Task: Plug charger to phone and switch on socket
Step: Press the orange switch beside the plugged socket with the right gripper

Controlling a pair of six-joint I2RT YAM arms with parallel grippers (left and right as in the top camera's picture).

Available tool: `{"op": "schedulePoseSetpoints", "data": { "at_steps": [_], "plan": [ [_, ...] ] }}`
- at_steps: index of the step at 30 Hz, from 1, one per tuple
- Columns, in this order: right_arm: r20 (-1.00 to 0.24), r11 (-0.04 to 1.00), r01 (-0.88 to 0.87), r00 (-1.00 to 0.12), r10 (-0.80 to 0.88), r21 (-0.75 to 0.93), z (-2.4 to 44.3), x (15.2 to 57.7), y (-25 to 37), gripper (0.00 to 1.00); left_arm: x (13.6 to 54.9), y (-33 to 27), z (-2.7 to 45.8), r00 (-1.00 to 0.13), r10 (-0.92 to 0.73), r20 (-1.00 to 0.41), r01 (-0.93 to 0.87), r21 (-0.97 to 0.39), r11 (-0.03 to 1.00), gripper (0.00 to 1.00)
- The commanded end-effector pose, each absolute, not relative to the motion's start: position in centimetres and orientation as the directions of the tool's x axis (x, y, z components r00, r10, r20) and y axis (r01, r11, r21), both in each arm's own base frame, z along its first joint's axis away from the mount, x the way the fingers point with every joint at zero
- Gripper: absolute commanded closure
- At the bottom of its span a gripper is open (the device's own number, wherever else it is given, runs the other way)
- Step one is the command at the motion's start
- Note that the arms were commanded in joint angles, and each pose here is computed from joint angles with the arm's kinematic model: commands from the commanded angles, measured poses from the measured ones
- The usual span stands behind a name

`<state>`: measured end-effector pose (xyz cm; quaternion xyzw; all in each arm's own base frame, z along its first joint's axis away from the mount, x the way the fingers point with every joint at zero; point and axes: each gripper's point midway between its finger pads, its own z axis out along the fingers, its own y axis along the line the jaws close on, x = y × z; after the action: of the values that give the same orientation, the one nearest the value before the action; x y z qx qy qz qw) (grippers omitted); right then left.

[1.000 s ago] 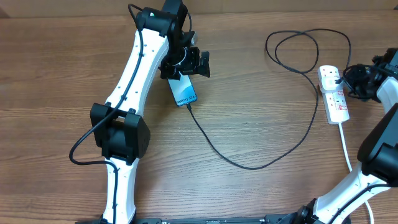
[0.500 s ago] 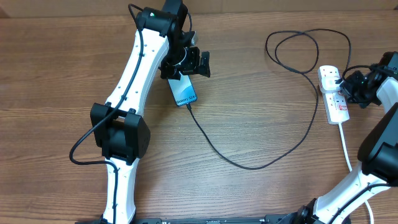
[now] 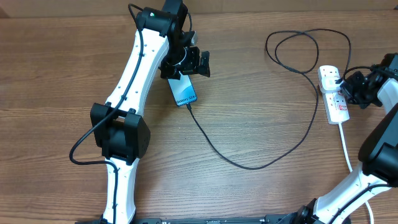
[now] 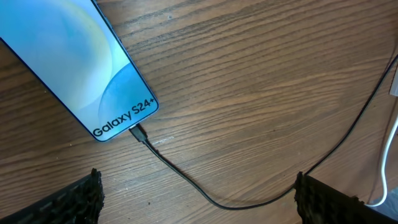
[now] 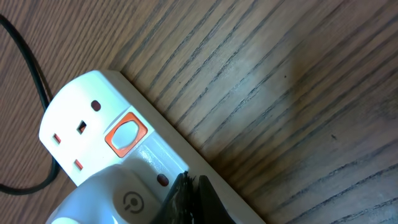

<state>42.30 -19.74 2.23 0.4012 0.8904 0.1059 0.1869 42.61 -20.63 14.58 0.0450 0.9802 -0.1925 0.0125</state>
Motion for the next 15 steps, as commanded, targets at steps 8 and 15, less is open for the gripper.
{"op": "schedulePoseSetpoints", "data": {
  "at_steps": [8,15],
  "plan": [
    [-0.109,0.631,0.685,-0.642,0.759,0.364,0.4,40.4,-16.8,0.96,43.2,-20.6,16.5,-0.989,0.094,-0.112,0.130,-0.379,0.916,0.00],
    [-0.069,0.622,0.690,-0.647,0.759,0.371,0.3,39.8,-16.1,0.96,43.3,-20.7,16.5,-0.989,0.093,-0.119,0.132,-0.380,0.915,0.00]
  ]
}}
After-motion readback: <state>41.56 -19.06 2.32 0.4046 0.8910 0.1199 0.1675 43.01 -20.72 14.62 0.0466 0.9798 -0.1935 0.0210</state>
